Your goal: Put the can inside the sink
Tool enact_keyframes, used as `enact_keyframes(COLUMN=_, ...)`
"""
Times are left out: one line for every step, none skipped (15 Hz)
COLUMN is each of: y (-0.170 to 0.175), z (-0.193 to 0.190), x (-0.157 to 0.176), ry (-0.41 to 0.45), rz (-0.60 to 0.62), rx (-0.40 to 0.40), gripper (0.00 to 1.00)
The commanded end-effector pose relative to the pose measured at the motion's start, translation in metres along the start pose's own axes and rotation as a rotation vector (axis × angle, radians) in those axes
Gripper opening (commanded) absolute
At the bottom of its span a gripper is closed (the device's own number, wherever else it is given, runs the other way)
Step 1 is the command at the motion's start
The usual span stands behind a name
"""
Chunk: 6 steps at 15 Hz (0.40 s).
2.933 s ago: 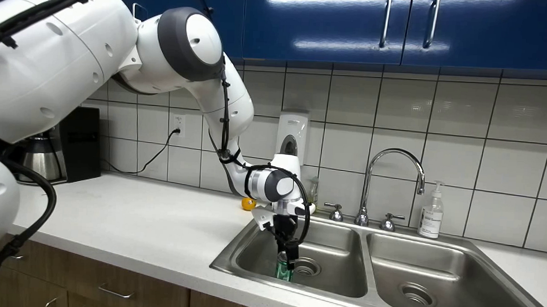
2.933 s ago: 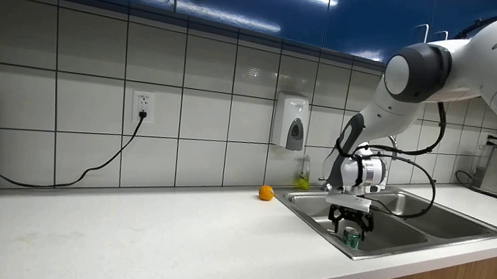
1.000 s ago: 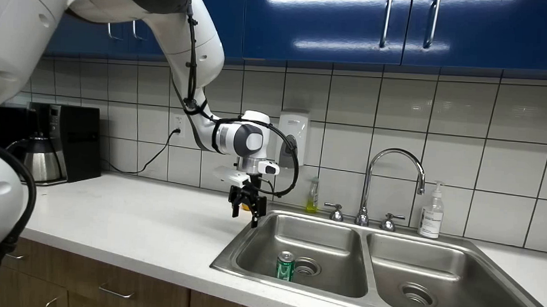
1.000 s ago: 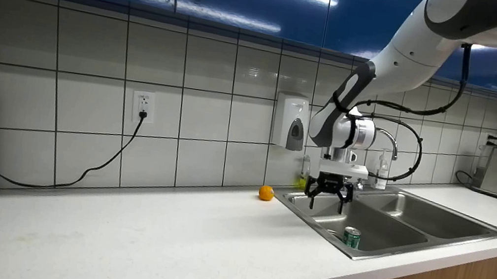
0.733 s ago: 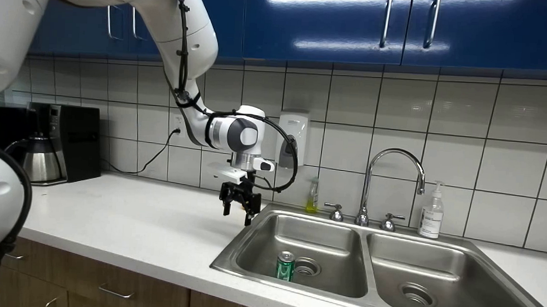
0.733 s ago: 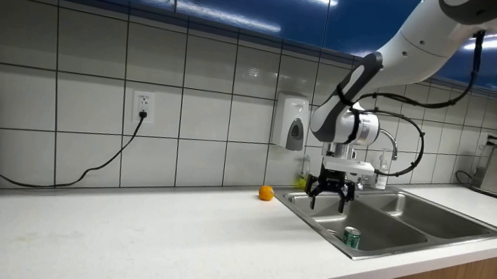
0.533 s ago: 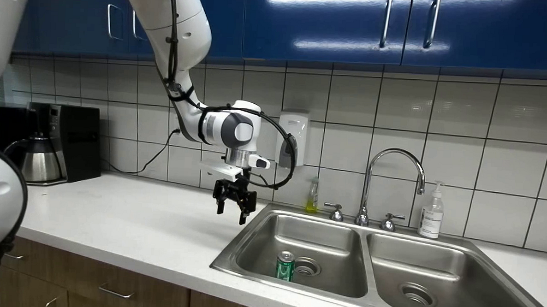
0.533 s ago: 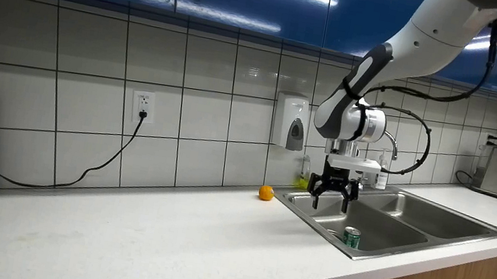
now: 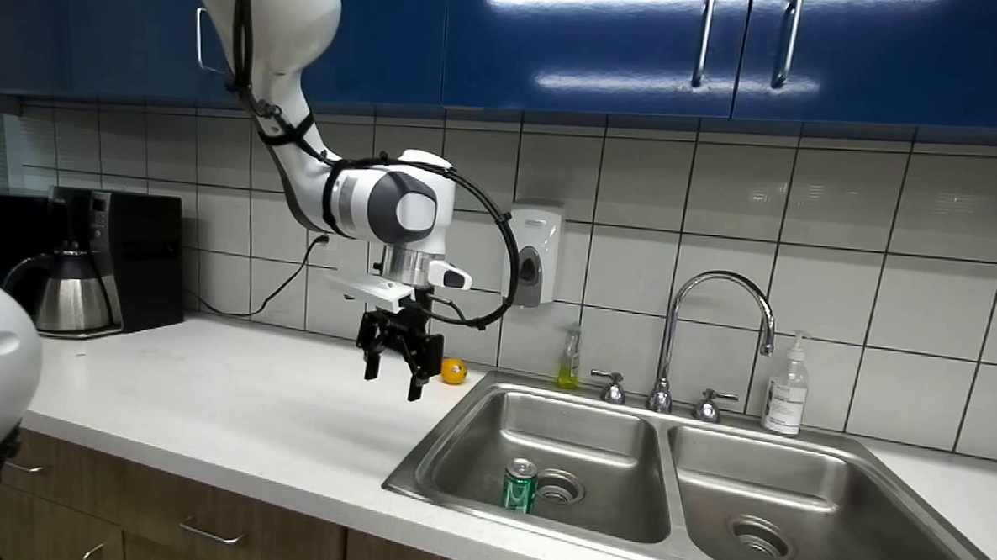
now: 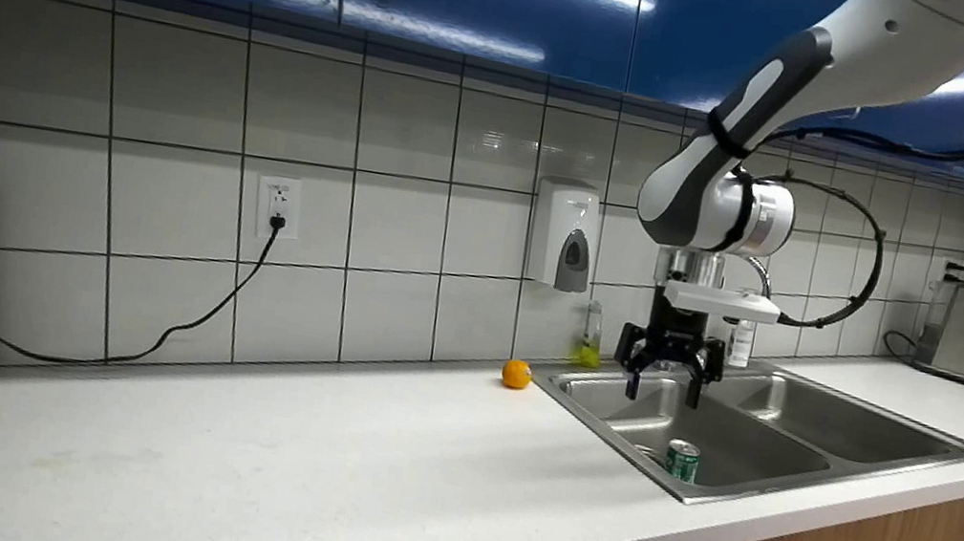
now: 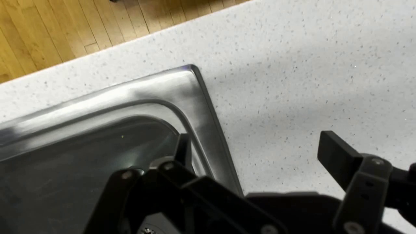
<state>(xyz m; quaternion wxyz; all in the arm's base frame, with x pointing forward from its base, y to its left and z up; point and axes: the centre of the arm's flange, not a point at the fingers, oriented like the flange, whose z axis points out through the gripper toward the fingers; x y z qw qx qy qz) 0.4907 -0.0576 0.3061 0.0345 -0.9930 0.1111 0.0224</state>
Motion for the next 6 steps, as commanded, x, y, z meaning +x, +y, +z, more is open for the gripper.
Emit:
enact_keyframes(y=0.002, z=-0.021, x=-0.037, ry=-0.016, rz=-0.009, rx=-0.003, gripper=1.00)
enact_keyframes(y=0.002, z=-0.023, x=-0.041, ry=-0.015, rz=-0.007, rx=0.001, gripper=1.00)
enact_keyframes(y=0.001, z=-0.009, x=-0.020, ry=-0.009, rz=-0.003, rx=0.005, gripper=1.00)
enact_keyframes(y=0.001, z=-0.011, x=-0.025, ry=-0.009, rz=-0.003, rx=0.006, gripper=1.00)
enact_keyframes(y=0.001, z=-0.013, x=-0.028, ry=-0.007, rz=-0.004, rx=0.007, gripper=1.00)
enact_keyframes(y=0.001, z=-0.013, x=-0.030, ry=-0.006, rz=-0.004, rx=0.008, gripper=1.00)
